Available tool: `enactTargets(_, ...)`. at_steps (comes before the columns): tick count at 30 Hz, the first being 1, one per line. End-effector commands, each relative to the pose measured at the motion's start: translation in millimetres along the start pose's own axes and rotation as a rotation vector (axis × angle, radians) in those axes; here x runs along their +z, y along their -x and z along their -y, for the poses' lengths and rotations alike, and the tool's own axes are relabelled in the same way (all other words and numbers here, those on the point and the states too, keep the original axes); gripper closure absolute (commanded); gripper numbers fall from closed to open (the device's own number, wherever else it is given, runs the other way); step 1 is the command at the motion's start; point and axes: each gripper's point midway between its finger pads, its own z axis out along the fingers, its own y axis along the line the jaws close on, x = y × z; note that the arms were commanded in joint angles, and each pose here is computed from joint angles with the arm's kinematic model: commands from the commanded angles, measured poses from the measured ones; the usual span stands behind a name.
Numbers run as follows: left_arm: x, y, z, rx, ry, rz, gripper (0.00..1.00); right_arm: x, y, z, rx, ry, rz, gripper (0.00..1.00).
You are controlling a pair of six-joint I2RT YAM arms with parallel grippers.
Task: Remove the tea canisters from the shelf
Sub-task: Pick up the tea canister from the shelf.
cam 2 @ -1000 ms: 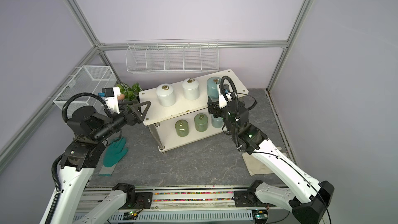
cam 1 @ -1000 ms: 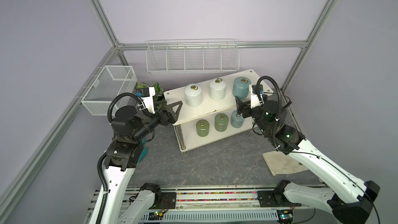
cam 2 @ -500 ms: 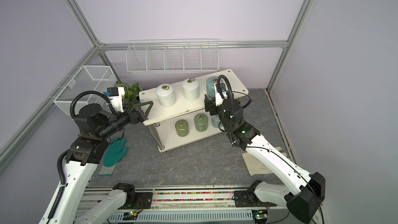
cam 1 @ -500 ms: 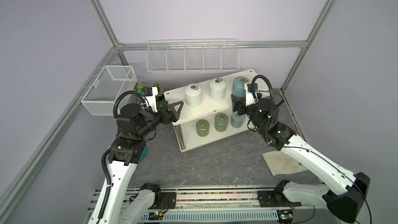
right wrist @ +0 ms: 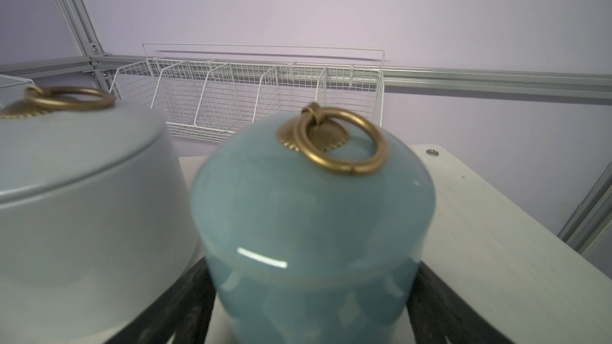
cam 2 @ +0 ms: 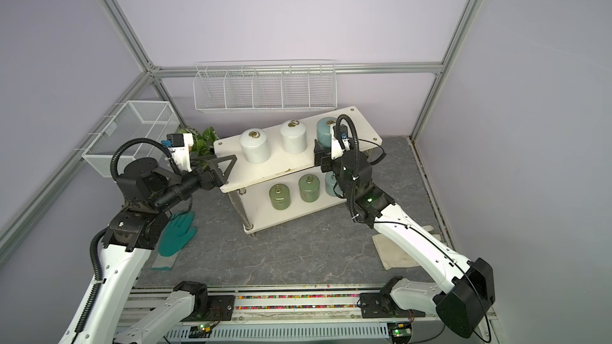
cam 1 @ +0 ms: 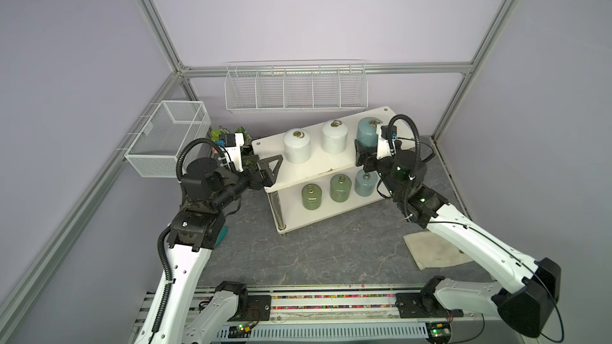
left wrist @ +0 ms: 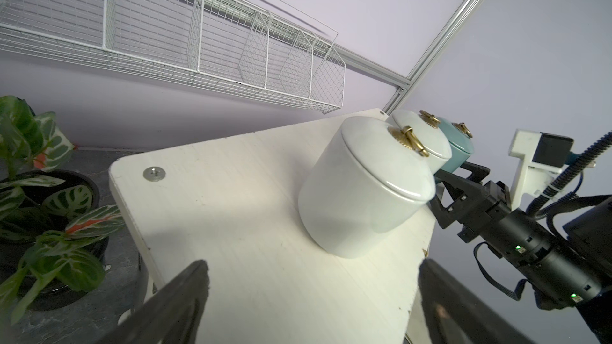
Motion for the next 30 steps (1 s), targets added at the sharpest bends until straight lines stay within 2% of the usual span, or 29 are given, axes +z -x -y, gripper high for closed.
enactTargets(1, -1, 3, 6, 0.025, -0.024, 0.005, 0.00, 7, -11, 6, -0.003, -0.029, -0.001, 0.11)
enactTargets(24, 0, 1, 4, 0.033, -0.017, 0.003, 0.00, 24, -13, 9, -0.031, -0.073, -0.026, 0.11)
enactTargets(30, 0, 1, 3, 0.035, -0.016, 0.006, 0.00, 27, -14, 9, -0.039, -0.074, -0.030, 0.01)
